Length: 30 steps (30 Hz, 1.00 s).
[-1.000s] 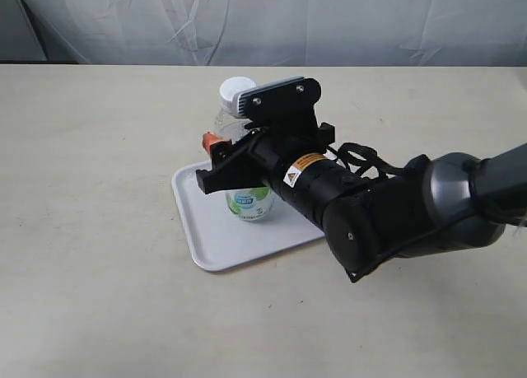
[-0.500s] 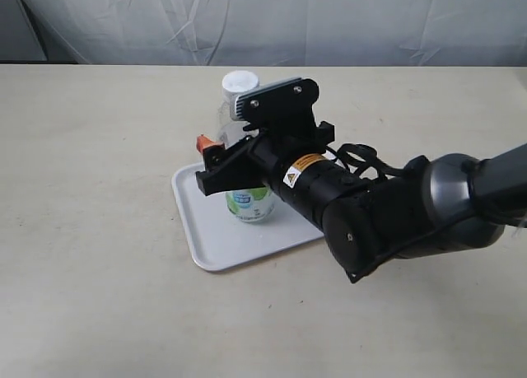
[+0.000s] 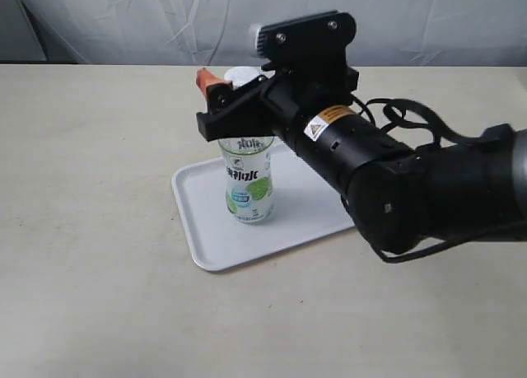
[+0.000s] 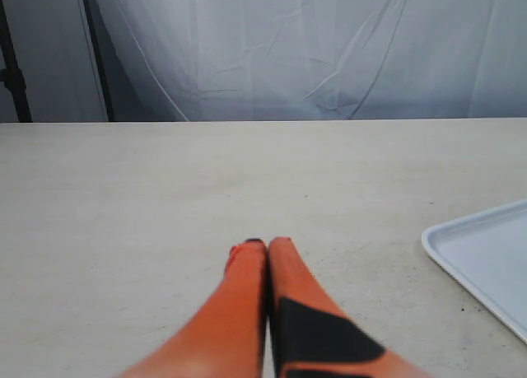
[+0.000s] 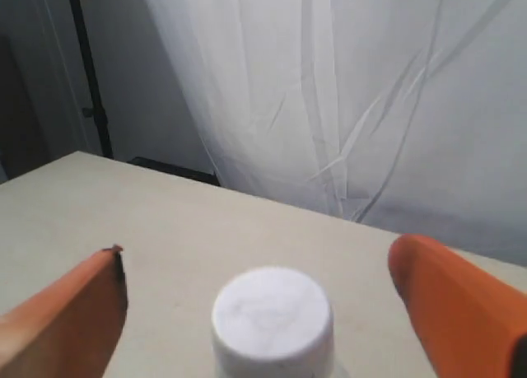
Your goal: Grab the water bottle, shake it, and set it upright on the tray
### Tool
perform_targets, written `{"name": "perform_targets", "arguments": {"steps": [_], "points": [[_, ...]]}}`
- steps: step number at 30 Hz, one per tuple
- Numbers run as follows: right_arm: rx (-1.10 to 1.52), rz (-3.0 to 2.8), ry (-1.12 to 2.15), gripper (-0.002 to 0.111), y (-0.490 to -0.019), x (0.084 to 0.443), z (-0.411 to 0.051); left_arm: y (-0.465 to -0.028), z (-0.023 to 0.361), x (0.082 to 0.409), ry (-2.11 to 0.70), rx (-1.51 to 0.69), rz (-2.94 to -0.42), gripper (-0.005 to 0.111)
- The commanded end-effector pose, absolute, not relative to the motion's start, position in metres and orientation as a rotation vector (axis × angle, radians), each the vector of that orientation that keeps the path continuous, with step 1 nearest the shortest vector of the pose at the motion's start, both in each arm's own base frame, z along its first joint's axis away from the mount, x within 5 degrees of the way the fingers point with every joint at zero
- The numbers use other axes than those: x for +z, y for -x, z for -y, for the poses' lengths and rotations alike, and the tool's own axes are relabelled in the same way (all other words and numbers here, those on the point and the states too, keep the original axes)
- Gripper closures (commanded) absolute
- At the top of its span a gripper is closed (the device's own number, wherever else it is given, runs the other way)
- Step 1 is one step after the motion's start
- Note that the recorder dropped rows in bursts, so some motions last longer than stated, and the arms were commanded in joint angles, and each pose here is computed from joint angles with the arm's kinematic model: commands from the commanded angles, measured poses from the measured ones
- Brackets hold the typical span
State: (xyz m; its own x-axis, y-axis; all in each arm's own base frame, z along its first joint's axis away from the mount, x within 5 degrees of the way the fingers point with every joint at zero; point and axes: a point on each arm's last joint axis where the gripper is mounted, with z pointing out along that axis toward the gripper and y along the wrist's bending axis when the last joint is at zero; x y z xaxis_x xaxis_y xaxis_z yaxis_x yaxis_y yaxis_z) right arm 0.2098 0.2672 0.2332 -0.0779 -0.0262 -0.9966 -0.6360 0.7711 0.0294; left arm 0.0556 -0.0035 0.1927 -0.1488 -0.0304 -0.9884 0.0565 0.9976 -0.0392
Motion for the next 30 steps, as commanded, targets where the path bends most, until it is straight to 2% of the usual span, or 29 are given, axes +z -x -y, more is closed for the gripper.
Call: {"name": "perform_targets", "arguments": {"steps": [1,2,3,5,6,11,14,22,30], "points": [[0.556,-1.535,0.559,0.023,-0.201,0.268,-0.255,-0.055,0.003,0.192,-0.016,-0.078,-1.716,0.106],[0.542,-1.550,0.588,0.029,-0.198,0.273,-0.251,-0.055,0.003,0.192,-0.016,-0.078,-1.716,0.106],[0.523,-1.555,0.609,0.039,-0.194,0.281,-0.246,-0.055,0.003,0.192,-0.016,-0.078,-1.716,0.106],[0.479,-1.572,0.608,0.069,-0.189,0.295,-0.234,-0.055,0.003,0.192,-0.016,-0.078,-1.716,0.106],[0.464,-1.571,0.604,0.078,-0.186,0.303,-0.227,-0.055,0.003,0.192,-0.016,-0.078,-1.716,0.106],[0.462,-1.490,0.637,0.072,-0.169,0.334,-0.206,-0.055,0.003,0.192,-0.016,-0.078,-1.716,0.106],[0.458,-1.436,0.763,0.068,-0.152,0.349,-0.194,-0.055,0.003,0.192,-0.016,-0.078,-1.716,0.106],[0.636,-1.383,0.841,0.069,-0.111,0.380,-0.160,-0.055,0.003,0.192,-0.016,-0.078,-1.716,0.106],[0.670,-1.329,0.817,0.069,-0.098,0.392,-0.145,-0.055,0.003,0.192,-0.016,-0.078,-1.716,0.106]]}}
